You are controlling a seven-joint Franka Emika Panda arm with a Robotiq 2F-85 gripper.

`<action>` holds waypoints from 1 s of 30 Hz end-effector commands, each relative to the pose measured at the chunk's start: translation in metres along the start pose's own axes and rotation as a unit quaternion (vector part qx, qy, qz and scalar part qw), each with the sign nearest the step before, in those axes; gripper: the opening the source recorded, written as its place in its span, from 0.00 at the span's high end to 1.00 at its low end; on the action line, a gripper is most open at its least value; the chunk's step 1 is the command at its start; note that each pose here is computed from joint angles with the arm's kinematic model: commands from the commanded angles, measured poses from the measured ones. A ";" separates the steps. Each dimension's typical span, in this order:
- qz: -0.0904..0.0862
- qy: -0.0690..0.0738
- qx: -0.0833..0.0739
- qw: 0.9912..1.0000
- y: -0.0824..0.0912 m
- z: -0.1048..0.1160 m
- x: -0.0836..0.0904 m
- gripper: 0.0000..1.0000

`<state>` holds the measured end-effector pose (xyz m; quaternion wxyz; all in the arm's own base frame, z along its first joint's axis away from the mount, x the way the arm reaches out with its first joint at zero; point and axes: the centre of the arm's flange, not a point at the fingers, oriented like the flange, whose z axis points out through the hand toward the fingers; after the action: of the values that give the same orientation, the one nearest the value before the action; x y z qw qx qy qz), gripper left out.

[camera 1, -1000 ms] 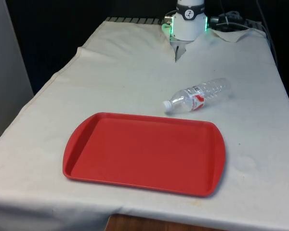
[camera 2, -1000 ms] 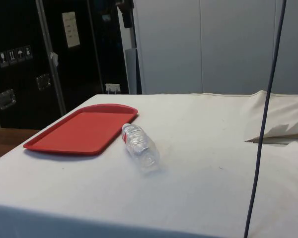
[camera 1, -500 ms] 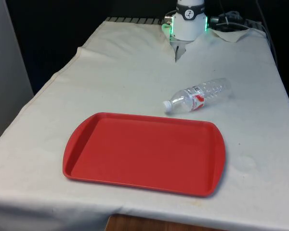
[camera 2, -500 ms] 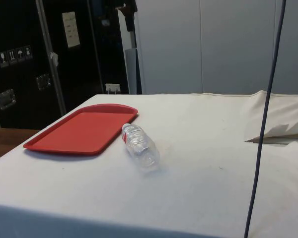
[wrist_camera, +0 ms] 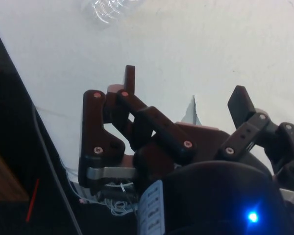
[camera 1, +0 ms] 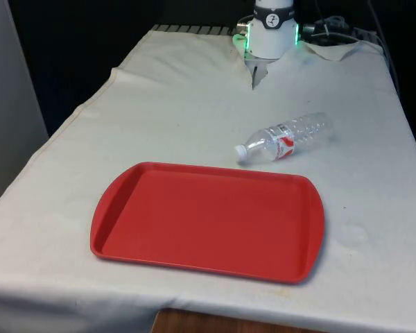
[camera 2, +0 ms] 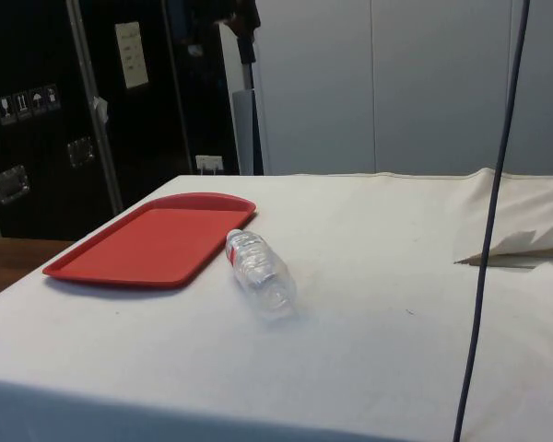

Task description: Place the bottle upright on the tray.

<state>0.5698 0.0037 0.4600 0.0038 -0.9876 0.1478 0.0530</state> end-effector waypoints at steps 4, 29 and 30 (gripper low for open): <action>0.019 0.000 0.002 1.000 0.001 0.003 0.001 0.00; 0.109 -0.010 -0.002 0.994 0.001 0.014 0.002 0.00; 0.112 -0.011 -0.003 0.994 0.001 0.014 0.002 0.00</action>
<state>0.5695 0.0022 0.4455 -0.0068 -0.9642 0.2569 0.0661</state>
